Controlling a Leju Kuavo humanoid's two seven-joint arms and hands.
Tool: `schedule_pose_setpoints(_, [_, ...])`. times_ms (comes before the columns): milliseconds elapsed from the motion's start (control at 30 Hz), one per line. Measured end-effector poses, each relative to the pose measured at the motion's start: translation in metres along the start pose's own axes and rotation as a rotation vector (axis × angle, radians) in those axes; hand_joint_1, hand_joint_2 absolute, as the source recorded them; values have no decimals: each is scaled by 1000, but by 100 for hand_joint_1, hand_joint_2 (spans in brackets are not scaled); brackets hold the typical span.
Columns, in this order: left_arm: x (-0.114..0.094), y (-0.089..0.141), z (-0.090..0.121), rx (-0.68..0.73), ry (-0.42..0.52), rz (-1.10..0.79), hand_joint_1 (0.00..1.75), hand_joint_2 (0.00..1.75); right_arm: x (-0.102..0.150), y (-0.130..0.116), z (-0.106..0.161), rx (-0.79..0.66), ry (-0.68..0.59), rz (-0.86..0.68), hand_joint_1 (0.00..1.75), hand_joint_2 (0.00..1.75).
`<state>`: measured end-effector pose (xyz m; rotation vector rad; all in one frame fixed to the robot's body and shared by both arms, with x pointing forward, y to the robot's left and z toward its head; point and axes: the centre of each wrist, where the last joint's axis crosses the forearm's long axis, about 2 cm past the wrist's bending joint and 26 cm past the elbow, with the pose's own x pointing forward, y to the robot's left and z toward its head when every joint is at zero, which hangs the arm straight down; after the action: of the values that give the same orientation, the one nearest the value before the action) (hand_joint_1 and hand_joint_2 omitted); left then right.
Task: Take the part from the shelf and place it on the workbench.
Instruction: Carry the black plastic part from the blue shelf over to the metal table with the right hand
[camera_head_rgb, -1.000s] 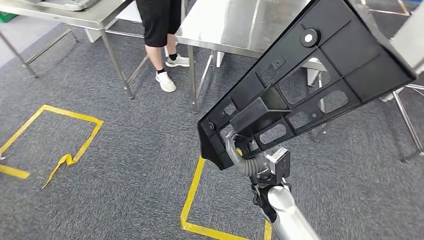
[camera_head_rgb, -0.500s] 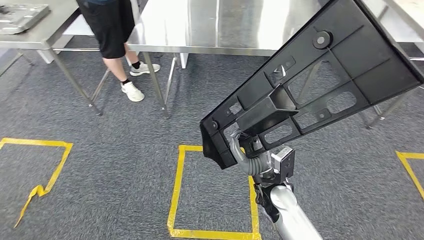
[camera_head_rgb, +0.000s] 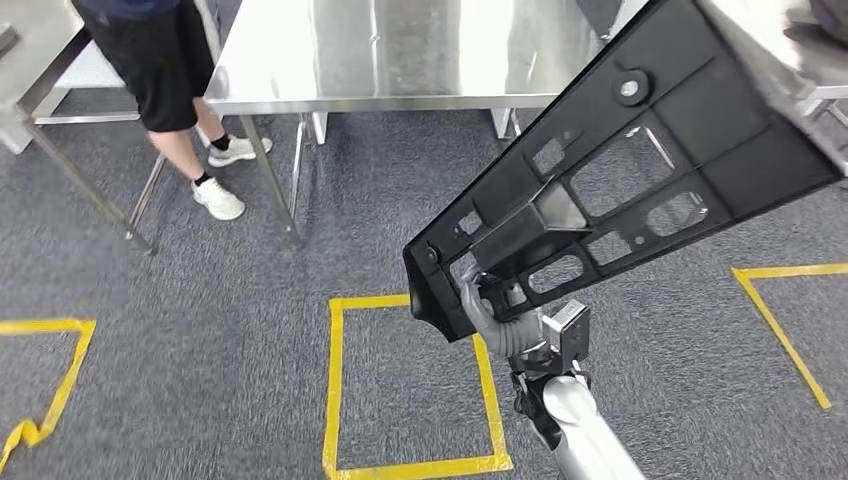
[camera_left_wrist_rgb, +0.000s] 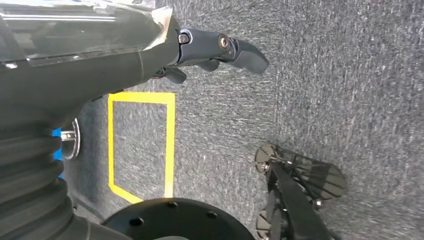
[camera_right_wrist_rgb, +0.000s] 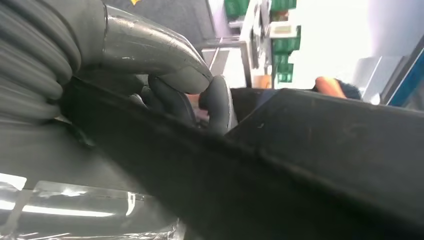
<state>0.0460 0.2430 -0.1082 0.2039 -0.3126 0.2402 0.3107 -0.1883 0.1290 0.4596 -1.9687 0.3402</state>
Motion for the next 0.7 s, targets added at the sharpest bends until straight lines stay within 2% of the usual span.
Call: schedule_pose_setpoints(700, [0,-2,1,22,-13,-2,0,175,0,2,0,69,-12,18,175,175])
